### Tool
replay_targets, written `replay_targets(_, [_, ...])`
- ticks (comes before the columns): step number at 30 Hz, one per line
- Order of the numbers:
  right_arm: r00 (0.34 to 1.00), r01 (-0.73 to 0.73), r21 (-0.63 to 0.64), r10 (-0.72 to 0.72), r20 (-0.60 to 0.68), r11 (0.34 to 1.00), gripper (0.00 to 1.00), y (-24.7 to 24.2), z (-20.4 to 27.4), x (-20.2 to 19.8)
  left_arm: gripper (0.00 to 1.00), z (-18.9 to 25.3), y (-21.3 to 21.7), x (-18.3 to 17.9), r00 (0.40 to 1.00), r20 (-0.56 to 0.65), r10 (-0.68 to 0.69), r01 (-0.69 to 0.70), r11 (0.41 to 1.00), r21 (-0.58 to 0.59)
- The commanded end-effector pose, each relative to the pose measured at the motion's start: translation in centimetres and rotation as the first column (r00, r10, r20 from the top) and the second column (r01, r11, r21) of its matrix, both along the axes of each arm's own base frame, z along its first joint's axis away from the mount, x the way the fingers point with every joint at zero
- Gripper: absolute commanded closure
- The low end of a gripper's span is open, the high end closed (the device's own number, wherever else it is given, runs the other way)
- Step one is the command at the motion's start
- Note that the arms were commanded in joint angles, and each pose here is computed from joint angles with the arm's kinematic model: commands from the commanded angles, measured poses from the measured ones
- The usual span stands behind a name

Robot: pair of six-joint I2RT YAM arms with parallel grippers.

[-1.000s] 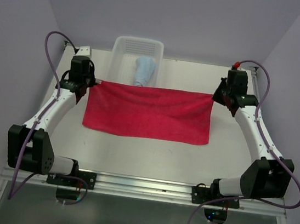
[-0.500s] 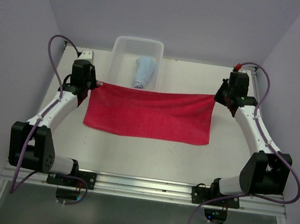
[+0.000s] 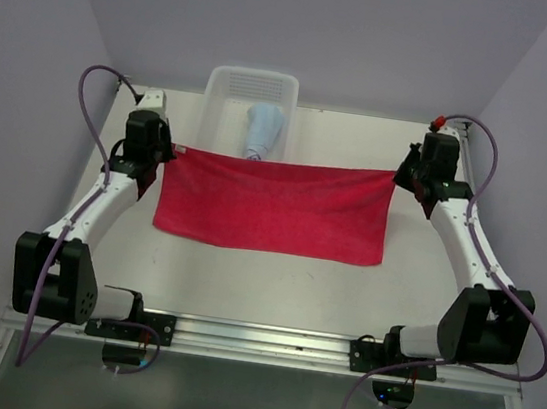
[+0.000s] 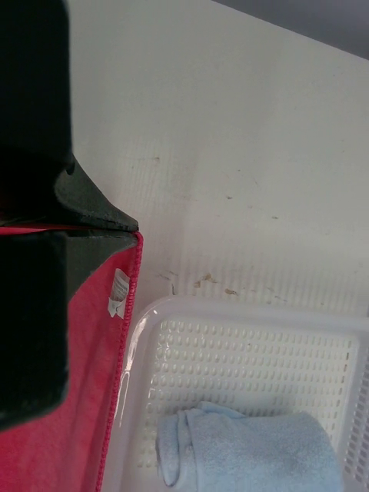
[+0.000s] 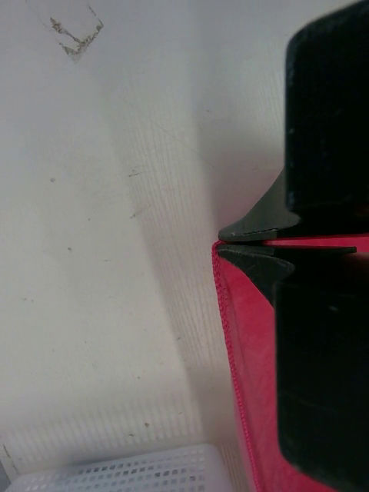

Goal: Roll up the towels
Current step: Fold the towel

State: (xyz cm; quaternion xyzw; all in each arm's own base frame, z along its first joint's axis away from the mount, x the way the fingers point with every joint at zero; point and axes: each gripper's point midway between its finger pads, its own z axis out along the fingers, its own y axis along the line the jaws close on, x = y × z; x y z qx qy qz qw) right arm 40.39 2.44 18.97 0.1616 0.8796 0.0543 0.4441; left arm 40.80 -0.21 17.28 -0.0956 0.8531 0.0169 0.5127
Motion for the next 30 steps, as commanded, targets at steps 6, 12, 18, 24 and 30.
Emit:
replay_targets(6, [0.981, 0.026, 0.017, -0.029, 0.189, 1.0, 1.0, -0.7, 7.6, -3.0, 1.0, 7.6, 0.9, -2.0, 0.974, 0.223, 0.036, -0.032, 0.999, -0.02])
replay_targets(12, [0.968, 0.004, 0.042, -0.014, 0.251, 0.999, 1.0, -0.4, 10.6, -6.7, 1.0, 9.3, 1.2, -5.1, 0.96, 0.276, 0.047, -0.04, 0.999, -0.03])
replay_targets(18, [0.959, -0.026, 0.069, 0.006, 0.283, 0.997, 1.0, 0.0, 12.3, -11.5, 1.0, 10.6, 1.3, -9.2, 0.945, 0.322, 0.055, -0.042, 0.998, -0.048])
replay_targets(24, [0.962, -0.031, 0.11, 0.0, 0.272, 0.993, 1.0, 0.2, 13.2, -16.0, 1.0, 13.8, 2.1, -13.7, 0.91, 0.406, 0.082, -0.065, 0.996, -0.056])
replay_targets(30, [0.975, -0.005, 0.157, -0.03, 0.221, 0.988, 1.0, 0.4, 12.7, -17.4, 1.0, 15.3, 2.3, -15.3, 0.9, 0.426, 0.097, -0.075, 0.995, -0.068])
